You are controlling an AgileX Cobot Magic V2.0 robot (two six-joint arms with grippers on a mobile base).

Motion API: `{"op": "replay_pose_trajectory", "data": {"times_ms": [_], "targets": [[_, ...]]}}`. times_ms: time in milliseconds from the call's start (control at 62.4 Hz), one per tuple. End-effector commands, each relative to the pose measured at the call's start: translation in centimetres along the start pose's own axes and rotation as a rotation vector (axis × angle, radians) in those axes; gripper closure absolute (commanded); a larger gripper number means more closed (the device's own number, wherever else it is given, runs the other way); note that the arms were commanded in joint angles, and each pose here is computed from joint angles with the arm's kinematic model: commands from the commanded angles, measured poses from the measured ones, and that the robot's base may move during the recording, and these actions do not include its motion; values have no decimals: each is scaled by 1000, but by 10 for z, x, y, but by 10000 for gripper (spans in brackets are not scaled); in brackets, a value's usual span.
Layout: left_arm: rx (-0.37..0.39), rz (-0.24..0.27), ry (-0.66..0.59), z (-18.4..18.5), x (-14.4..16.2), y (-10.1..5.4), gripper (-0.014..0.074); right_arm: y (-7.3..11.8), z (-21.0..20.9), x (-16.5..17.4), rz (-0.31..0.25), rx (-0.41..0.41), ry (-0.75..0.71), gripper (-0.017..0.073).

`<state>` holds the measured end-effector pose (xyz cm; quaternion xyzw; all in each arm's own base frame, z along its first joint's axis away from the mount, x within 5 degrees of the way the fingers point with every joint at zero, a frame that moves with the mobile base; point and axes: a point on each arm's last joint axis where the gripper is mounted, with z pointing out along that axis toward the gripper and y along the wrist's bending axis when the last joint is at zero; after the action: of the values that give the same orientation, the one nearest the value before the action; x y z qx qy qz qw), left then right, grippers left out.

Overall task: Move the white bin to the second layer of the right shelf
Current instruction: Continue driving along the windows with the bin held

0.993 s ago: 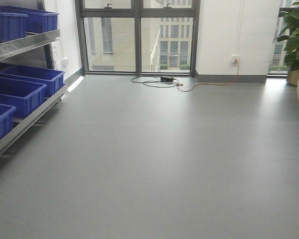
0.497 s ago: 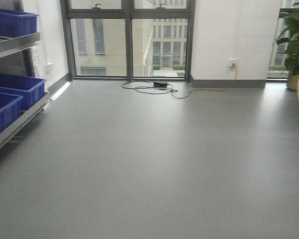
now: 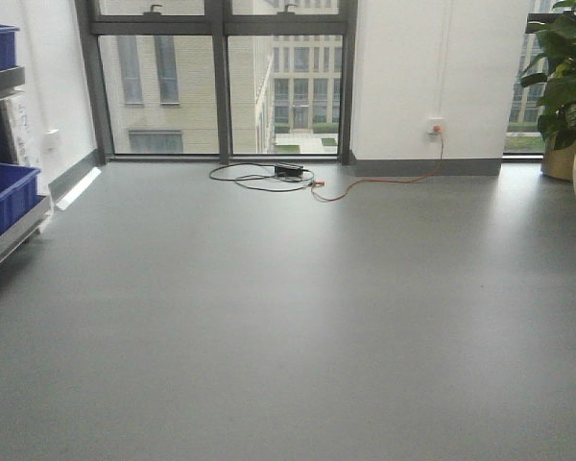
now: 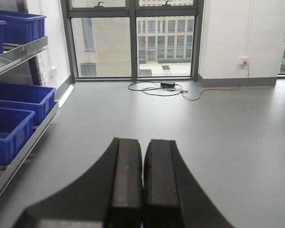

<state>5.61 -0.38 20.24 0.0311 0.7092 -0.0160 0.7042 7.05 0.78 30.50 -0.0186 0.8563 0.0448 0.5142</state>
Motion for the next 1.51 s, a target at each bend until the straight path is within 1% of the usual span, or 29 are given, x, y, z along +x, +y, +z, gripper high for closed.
{"op": "replay_pose_trajectory", "data": {"times_ms": [0,1490], "targets": [[2,-13,-71,0,1,0,509,1,-5,-16,0,-1,-120,504],[2,-13,-71,0,1,0,509,1,-5,-16,0,-1,-119,504]]}}
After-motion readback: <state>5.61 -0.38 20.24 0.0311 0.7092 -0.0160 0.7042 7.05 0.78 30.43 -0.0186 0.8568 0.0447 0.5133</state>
